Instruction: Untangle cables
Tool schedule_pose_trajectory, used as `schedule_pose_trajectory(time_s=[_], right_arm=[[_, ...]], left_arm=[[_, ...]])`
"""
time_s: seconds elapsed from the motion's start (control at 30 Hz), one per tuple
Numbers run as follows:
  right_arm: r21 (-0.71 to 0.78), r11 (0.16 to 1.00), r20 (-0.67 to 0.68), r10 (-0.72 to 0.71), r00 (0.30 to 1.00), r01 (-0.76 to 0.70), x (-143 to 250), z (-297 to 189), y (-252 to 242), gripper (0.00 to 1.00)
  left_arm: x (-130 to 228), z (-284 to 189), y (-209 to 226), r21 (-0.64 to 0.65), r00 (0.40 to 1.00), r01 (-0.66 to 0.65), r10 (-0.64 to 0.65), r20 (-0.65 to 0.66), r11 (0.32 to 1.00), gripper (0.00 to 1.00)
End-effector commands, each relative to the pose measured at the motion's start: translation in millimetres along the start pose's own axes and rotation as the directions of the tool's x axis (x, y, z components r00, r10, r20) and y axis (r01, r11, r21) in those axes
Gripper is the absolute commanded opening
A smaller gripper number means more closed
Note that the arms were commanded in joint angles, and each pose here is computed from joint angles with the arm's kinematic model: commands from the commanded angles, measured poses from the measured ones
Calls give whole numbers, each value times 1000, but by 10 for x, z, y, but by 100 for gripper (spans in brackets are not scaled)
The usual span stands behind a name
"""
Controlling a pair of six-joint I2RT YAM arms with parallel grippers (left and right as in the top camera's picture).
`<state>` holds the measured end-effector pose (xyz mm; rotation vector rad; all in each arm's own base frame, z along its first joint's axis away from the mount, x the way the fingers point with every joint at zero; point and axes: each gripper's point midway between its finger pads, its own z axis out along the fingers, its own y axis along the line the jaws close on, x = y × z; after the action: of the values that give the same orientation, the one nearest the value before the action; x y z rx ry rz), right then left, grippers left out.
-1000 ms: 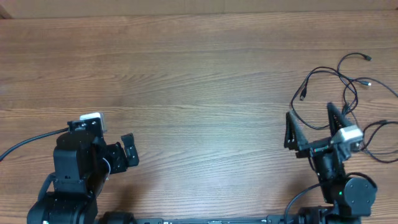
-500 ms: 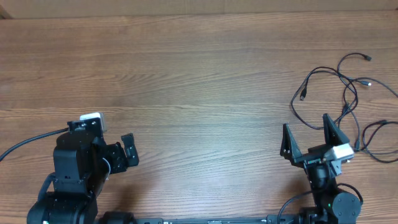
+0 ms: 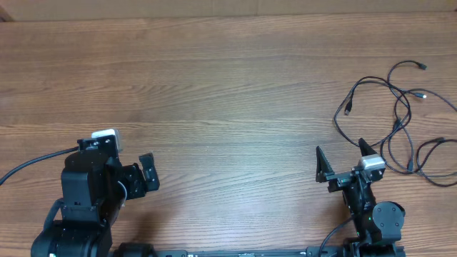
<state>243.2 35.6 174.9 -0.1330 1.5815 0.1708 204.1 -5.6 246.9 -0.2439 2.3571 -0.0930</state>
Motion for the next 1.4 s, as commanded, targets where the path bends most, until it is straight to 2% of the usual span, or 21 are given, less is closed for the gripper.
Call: schedule_pose_trajectory(time_s=[0.0,1.07,1.2,1.37], right_arm=[[6,1000,1,-10,1000,10,26,2,-7,100],[6,1000,0,-10,1000,10,27,3,-7,100],[6,1000,0,-10,1000,10,27,3,-7,100],[6,1000,0,-10,1000,10,27,3,-7,100]], left_arm=[[-3,1,26,-14,1000,-10,10,4,1000,100],[-4,-21,33,-14,1000,-8,8,13,1000,100],[6,-76,94,-18,996,4,-2,87,1000,100],[92,72,115,21,973,16,-21,231,1000,100]])
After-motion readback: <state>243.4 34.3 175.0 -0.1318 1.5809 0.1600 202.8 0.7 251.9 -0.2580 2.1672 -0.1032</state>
